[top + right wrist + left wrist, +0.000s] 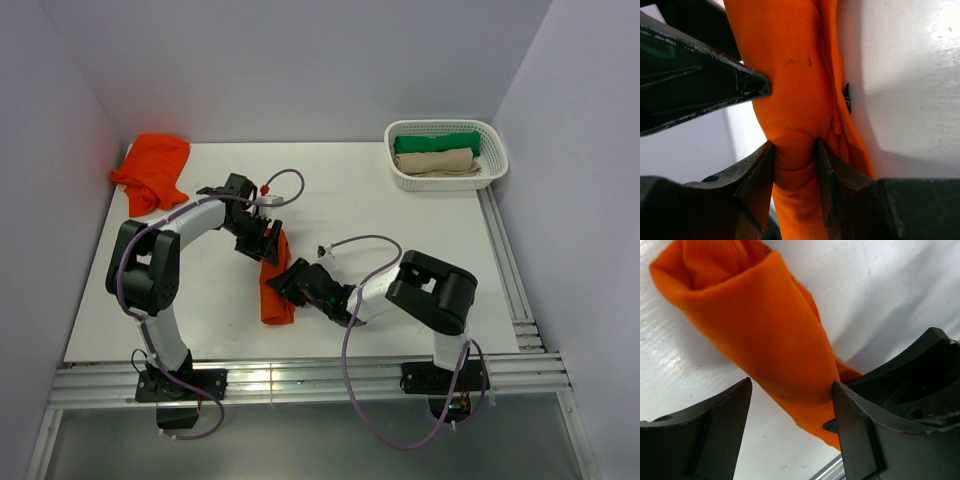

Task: Roll the t-shirts
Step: Roll the tshirt

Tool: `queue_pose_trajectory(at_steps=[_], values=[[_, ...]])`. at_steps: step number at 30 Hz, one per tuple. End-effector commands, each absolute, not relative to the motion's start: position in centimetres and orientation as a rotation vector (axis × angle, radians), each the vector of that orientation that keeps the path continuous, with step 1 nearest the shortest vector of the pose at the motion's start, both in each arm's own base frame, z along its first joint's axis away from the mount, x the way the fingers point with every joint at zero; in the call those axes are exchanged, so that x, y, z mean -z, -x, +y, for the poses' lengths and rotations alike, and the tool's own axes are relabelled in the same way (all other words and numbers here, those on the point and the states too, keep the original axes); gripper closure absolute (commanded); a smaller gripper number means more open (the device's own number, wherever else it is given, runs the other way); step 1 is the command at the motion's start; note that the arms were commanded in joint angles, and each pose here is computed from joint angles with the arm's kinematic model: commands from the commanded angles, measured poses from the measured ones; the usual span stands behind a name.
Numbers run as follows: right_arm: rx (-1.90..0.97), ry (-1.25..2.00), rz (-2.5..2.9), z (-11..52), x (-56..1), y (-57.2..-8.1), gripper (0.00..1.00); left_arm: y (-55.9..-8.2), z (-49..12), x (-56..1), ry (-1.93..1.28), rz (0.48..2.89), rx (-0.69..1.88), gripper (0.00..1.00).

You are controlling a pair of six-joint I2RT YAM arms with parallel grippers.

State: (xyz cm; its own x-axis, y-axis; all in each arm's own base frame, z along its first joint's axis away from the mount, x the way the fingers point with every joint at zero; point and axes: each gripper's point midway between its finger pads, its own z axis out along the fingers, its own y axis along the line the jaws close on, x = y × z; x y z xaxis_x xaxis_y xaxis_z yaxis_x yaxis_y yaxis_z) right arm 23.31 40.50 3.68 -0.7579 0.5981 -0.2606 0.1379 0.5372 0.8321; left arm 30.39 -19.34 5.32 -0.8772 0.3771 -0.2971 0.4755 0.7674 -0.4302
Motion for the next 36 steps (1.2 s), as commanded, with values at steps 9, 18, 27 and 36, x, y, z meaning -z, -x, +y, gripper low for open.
queue_pose_trajectory(at_steps=[9, 18, 27, 36], values=[[-1.306, -0.729, 2.385, 38.6, 1.9, -19.8, 0.59, -34.1, -19.5, -5.0, -0.562, 2.699, 0.630, 0.33], [-0.988, -0.651, 2.460, 37.2, 2.2, -20.9, 0.46, -34.2, -19.2, -2.3, -0.576, 2.781, 0.404, 0.45], [-0.700, -0.477, 2.400, 37.0, -4.1, -23.1, 0.34, -33.9, -19.2, -1.6, -0.625, 2.793, 0.301, 0.47], [-0.700, -0.396, 2.327, 37.0, -6.1, -24.5, 0.24, -33.6, -19.6, -1.1, -0.646, 2.809, 0.295, 0.48]])
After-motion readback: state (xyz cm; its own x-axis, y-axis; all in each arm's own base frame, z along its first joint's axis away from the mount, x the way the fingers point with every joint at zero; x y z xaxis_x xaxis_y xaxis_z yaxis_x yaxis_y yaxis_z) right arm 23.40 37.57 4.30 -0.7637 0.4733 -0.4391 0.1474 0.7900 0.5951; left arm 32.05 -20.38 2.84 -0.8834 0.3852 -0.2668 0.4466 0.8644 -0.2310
